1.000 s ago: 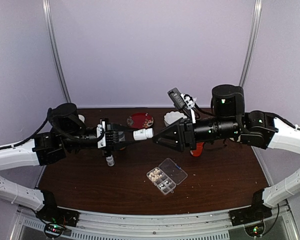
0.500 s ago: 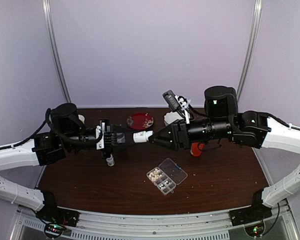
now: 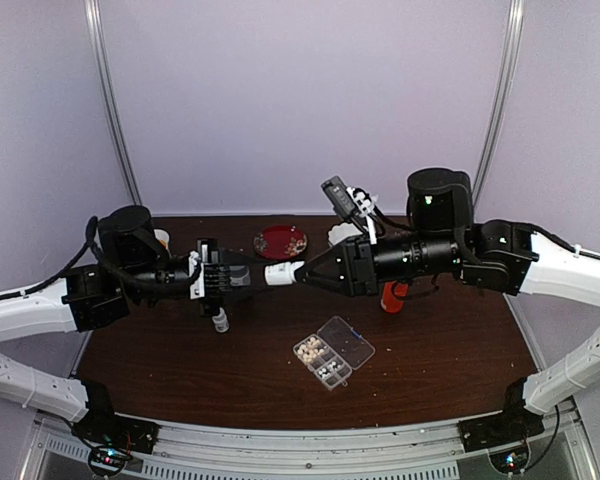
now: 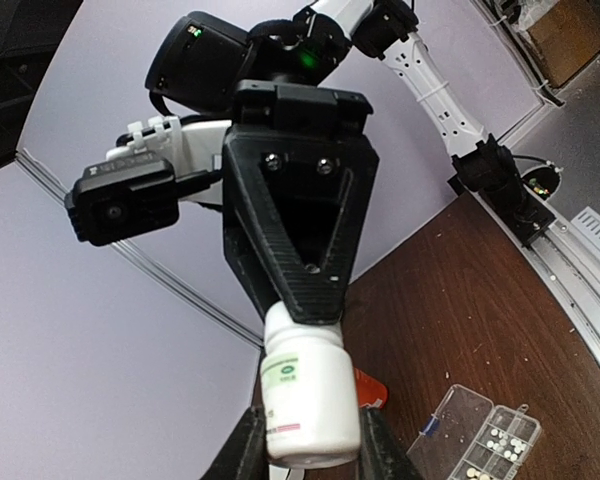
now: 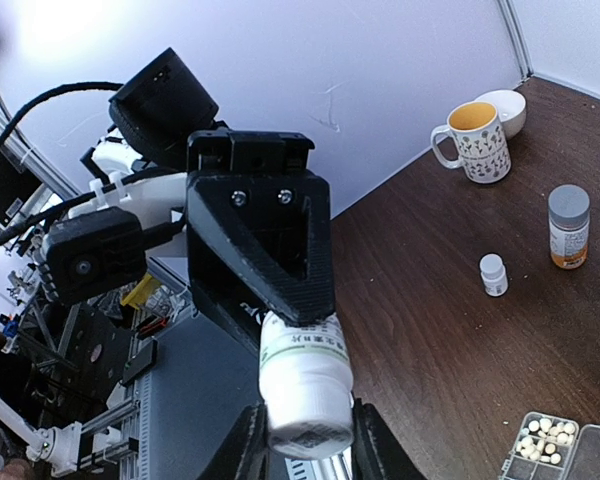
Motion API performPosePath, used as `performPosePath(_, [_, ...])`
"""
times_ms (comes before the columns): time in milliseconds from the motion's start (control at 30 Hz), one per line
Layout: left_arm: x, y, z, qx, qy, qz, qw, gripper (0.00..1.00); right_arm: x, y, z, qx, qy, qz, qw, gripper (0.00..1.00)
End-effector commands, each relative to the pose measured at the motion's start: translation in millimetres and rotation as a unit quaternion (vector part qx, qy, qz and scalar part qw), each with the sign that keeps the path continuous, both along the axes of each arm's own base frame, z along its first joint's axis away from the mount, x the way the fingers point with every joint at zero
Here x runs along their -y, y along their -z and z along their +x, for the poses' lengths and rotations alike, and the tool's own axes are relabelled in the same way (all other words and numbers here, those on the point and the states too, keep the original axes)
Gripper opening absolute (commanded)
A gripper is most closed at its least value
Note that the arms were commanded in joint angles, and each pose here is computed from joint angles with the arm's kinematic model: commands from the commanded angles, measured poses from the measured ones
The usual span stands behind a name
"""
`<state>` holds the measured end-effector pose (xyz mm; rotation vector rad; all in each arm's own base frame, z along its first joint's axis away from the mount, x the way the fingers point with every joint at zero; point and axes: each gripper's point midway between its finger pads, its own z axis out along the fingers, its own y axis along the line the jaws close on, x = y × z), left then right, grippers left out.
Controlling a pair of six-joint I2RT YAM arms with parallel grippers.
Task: Sort the pills into containers
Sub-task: Unscrew the lid of the pill bottle.
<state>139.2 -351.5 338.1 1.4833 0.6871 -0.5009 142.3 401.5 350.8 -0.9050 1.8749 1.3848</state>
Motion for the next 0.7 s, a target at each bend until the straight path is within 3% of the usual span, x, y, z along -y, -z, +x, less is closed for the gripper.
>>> performPosePath(0, [-2.9, -17.4, -4.7, 0.01, 0.007, -0.023, 1.0, 0.0, -1.9, -17.7, -2.7, 0.018, -0.015, 0.022, 0.999, 0.21])
performPosePath(167, [-1.9, -19.4, -4.1, -0.015, 0.007, -0.025, 1.0, 0.0, 4.7, -21.3, -6.1, 0.064, -0.027, 0.01, 0.998, 0.1])
performPosePath(333, [-1.1, -27.3, -11.2, -0.048, 0.028, -0.042, 0.998, 0.0, 13.0, -31.1, -12.4, 0.179, -0.051, 0.027, 0.982, 0.06])
performPosePath(500, [4.3, -37.6, -21.8, -0.129, 0.071, -0.059, 0.987, 0.0, 21.1, -26.3, -16.7, 0.347, -0.089, 0.002, 0.934, 0.02])
performPosePath(667, [10.0, -45.2, -23.5, -0.262, 0.094, -0.078, 0.957, 0.0, 31.6, -26.7, -18.4, 0.464, -0.109, -0.023, 0.879, 0.02])
